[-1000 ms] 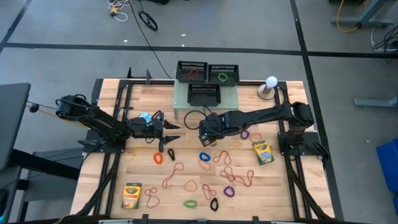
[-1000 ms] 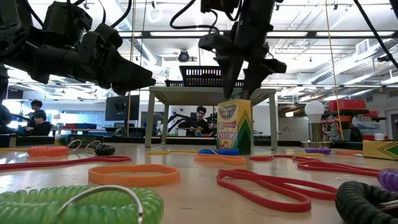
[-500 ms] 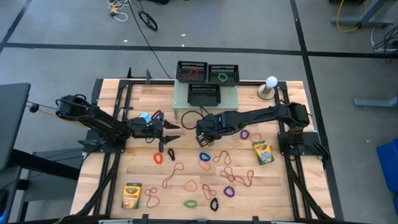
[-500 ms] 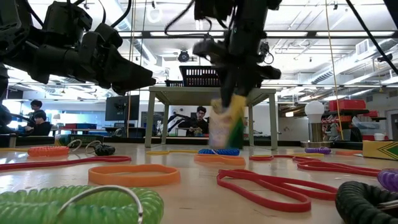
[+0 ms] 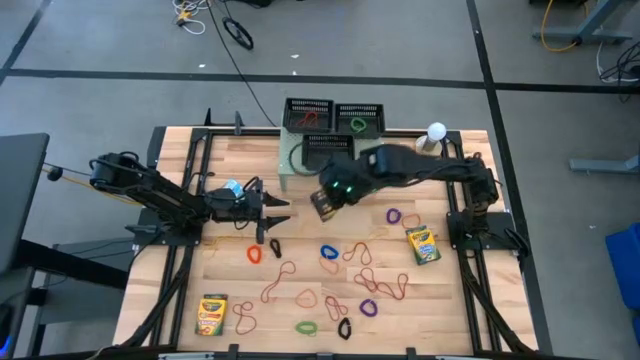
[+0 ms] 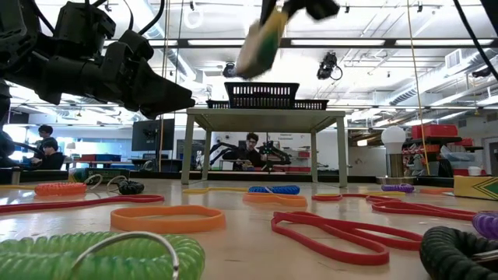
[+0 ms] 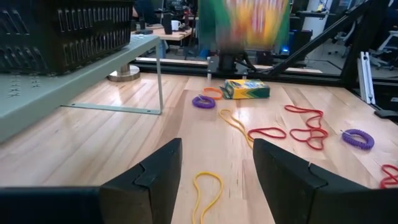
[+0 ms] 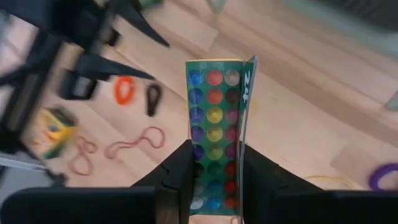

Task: Pick & Place Office Desk Supplies
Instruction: Put the yellow crayon box into the bottom black bin

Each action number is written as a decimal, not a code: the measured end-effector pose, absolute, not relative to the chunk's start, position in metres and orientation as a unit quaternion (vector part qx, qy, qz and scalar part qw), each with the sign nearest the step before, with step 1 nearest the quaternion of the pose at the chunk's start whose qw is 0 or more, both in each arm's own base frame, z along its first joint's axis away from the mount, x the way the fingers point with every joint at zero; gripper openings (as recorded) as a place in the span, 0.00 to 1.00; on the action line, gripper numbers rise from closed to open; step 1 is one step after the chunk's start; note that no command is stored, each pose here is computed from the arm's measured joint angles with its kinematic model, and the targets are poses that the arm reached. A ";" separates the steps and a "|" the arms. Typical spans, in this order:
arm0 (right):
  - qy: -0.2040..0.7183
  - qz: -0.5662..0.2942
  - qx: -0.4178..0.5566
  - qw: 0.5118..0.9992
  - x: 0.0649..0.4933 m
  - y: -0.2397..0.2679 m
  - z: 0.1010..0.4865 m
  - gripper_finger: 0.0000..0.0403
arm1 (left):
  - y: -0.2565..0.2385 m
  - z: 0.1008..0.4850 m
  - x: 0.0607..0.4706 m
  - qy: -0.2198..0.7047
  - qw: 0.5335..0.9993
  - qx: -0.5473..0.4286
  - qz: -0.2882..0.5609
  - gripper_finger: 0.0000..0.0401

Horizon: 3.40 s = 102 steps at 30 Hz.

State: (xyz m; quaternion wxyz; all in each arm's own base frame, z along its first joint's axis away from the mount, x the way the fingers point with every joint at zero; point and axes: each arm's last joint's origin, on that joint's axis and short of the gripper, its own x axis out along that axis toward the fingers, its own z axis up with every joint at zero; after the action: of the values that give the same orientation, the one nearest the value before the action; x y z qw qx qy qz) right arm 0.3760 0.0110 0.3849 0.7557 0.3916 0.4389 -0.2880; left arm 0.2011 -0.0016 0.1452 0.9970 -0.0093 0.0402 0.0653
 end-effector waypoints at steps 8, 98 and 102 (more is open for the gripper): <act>0.378 -0.383 0.398 0.743 0.346 -0.044 0.425 0.24 | -0.002 0.145 0.201 0.040 0.997 -0.010 0.065 0.51; 0.435 -0.471 0.356 0.680 0.369 -0.130 0.370 0.44 | -0.002 0.145 0.201 0.042 0.997 -0.013 0.063 0.51; 0.433 -0.470 0.357 0.681 0.370 -0.130 0.370 0.46 | -0.002 0.145 0.201 0.042 0.997 -0.013 0.063 0.51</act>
State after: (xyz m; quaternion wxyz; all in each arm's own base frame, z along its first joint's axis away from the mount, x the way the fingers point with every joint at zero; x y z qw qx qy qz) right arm 0.3697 -0.1302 0.3697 0.6814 0.3569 0.4329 -0.4699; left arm 0.2011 -0.0019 0.1448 0.9970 -0.0130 0.0419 0.0632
